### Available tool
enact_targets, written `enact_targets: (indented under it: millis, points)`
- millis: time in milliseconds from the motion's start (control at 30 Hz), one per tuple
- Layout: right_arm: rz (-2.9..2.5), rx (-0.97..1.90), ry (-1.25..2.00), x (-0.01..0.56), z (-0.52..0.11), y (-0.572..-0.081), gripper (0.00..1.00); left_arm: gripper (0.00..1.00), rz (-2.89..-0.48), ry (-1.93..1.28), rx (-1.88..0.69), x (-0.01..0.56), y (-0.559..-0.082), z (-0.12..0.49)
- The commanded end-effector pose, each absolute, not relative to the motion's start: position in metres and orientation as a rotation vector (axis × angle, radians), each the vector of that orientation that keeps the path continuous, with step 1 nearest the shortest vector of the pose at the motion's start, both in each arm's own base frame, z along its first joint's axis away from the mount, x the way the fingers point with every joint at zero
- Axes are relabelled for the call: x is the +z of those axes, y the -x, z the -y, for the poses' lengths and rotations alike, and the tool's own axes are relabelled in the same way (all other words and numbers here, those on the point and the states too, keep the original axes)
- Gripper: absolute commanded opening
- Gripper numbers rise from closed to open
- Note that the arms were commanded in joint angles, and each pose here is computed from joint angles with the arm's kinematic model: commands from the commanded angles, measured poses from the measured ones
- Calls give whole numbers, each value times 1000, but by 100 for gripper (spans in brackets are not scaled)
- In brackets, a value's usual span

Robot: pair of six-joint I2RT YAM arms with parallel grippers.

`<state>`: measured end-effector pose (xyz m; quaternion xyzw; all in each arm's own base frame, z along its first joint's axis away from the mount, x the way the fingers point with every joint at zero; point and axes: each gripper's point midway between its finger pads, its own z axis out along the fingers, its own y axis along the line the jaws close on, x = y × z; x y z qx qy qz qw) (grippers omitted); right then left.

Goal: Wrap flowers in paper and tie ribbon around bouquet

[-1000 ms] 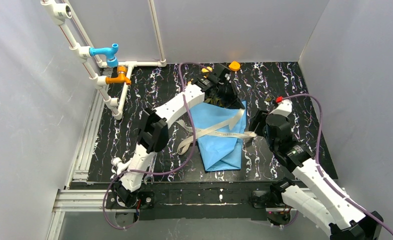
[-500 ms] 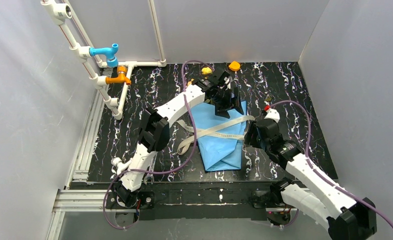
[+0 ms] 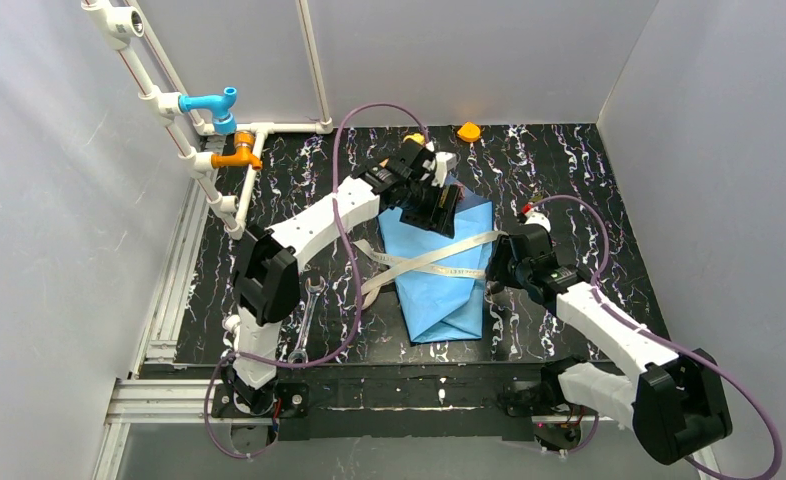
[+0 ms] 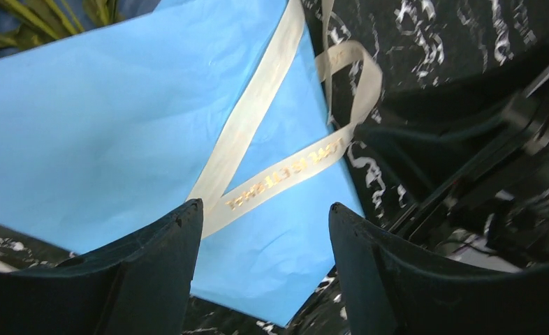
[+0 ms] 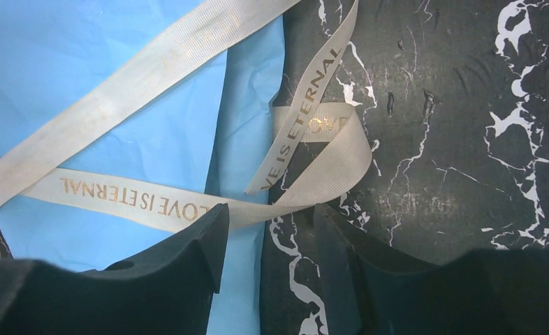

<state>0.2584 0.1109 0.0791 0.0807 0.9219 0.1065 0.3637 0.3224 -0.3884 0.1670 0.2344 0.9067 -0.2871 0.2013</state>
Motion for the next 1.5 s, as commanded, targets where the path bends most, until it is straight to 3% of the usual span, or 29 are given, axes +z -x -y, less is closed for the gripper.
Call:
enact_targets:
  millis: [0, 167, 367, 467, 767, 1467]
  points:
    - [-2339, 319, -200, 85, -116, -272, 56, 64, -2309, -786, -779, 201, -321, 378]
    - [-2271, 304, -281, 100, -103, -267, 47, 61, -2250, -859, -789, 205, -309, 373]
    - [-2123, 330, -359, 121, -85, -251, 48, 59, -2281, -860, -771, 198, -299, 361]
    - [-2206, 320, -406, 94, -83, -236, 34, 58, -2300, -857, -766, 194, -292, 355]
    - [-2315, 324, -415, 55, -91, -235, 20, 58, -2340, -773, -767, 191, -265, 328]
    - [-2242, 561, -408, 60, -115, -303, 47, 55, -2454, -581, -788, 128, -222, 292]
